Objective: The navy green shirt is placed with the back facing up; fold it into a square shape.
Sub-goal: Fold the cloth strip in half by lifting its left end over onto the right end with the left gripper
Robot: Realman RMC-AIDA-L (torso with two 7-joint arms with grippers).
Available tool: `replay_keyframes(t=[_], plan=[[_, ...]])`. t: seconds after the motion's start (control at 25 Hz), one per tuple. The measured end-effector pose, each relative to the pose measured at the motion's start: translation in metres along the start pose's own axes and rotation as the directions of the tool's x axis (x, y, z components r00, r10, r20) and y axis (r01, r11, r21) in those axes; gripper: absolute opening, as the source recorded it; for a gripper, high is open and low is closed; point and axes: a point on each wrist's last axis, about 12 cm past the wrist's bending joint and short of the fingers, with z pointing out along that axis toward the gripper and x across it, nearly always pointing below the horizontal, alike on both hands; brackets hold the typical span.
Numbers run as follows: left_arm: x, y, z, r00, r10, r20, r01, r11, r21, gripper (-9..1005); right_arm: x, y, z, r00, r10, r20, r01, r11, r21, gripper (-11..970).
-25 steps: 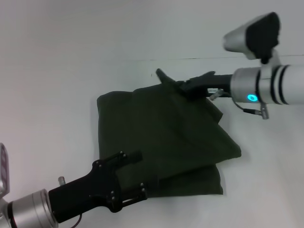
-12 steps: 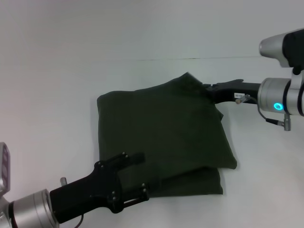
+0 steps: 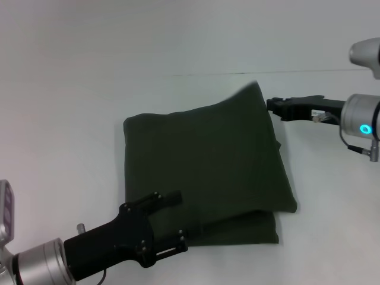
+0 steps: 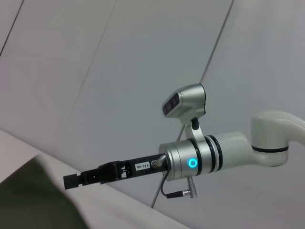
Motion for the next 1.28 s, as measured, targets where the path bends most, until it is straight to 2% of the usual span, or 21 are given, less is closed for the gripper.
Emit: replay_keyframes(t=[0.16, 0.4, 0.6, 0.8, 1.0, 1.28], plan=[[0.001, 0.0, 0.0, 1.0, -0.001, -0.002, 0.001, 1.0, -0.006, 782, 0.002, -0.012, -0.009, 0.998, 0.043, 0.034, -0.044, 0.999, 0.026, 23], [0.0, 0.001, 0.0, 1.0, 0.001, -0.003, -0.001, 1.0, -0.006, 783, 0.005, -0.022, -0.025, 0.994, 0.101, 0.042, -0.1, 0.995, -0.017, 204], [-0.001, 0.002, 0.001, 1.0, 0.003, -0.002, -0.003, 1.0, -0.004, 784, 0.016, -0.028, -0.037, 0.984, 0.174, -0.033, -0.177, 0.98, -0.093, 447], [0.0, 0.0, -0.001, 1.0, 0.008, -0.008, -0.008, 1.0, 0.003, 783, 0.028, -0.036, -0.049, 0.967, 0.232, -0.103, -0.244, 0.962, -0.125, 693], [0.001, 0.0, -0.001, 1.0, 0.011, -0.014, -0.011, 1.0, 0.006, 782, 0.035, -0.038, -0.053, 0.949, 0.275, -0.153, -0.297, 0.944, -0.146, 727], [0.0, 0.001, -0.002, 1.0, 0.013, -0.01, -0.013, 1.0, -0.007, 781, 0.041, -0.028, -0.038, 0.936, 0.287, -0.204, -0.318, 0.937, -0.145, 723]])
